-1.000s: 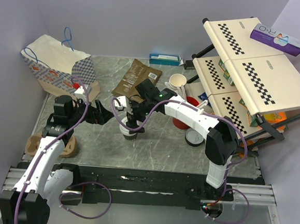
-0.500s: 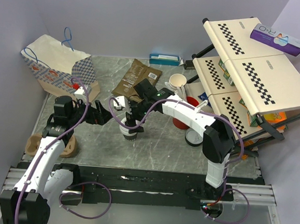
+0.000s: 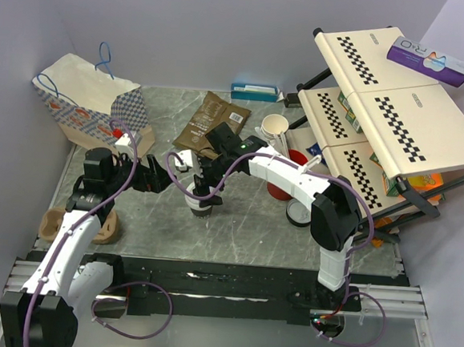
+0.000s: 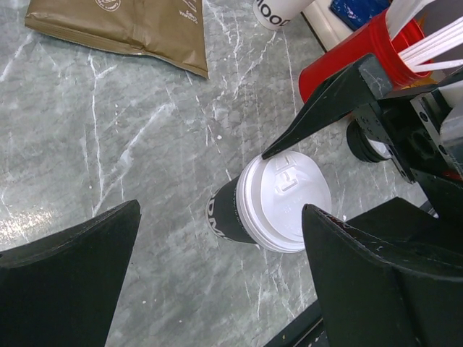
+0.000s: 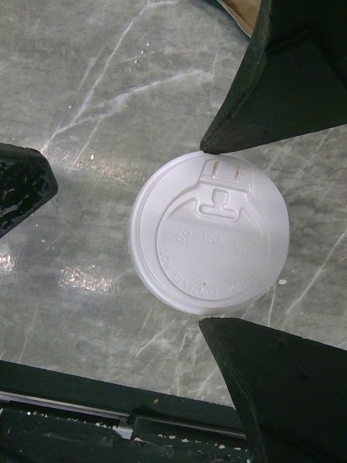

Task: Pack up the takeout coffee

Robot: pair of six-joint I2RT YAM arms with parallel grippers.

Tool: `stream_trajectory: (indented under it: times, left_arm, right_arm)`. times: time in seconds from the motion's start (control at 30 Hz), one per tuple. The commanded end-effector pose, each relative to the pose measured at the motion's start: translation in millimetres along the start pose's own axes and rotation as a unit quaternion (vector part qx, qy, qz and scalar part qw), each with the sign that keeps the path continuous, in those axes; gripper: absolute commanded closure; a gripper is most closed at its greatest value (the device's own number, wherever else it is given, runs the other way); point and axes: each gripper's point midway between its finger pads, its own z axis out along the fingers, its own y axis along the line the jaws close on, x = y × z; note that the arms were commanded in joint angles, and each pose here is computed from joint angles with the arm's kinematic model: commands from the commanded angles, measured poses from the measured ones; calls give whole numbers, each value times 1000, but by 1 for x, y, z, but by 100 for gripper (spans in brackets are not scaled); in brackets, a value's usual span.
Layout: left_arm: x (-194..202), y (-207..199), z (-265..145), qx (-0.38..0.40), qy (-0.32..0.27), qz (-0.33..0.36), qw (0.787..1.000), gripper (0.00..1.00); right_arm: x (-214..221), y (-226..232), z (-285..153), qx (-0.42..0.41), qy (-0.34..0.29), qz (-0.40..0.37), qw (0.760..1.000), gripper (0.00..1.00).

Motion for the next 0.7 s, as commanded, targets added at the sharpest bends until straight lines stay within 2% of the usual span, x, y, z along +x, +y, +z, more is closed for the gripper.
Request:
stream_trajectory:
  times: [0.0, 0.4, 0.67]
  left_arm:
    - [-6, -5, 1, 16, -11, 2, 1000, 1]
    - [-4, -4, 4, 19, -7, -1, 1000, 1]
    - [-3, -4, 4, 22, -8, -5, 1000, 1]
  right_arm:
    - [-14, -4, -5, 6, -7, -29, 1000, 1]
    - [-37, -2, -22, 14, -33, -22, 999, 24]
    - [-51, 0, -32, 19, -50, -6, 999, 24]
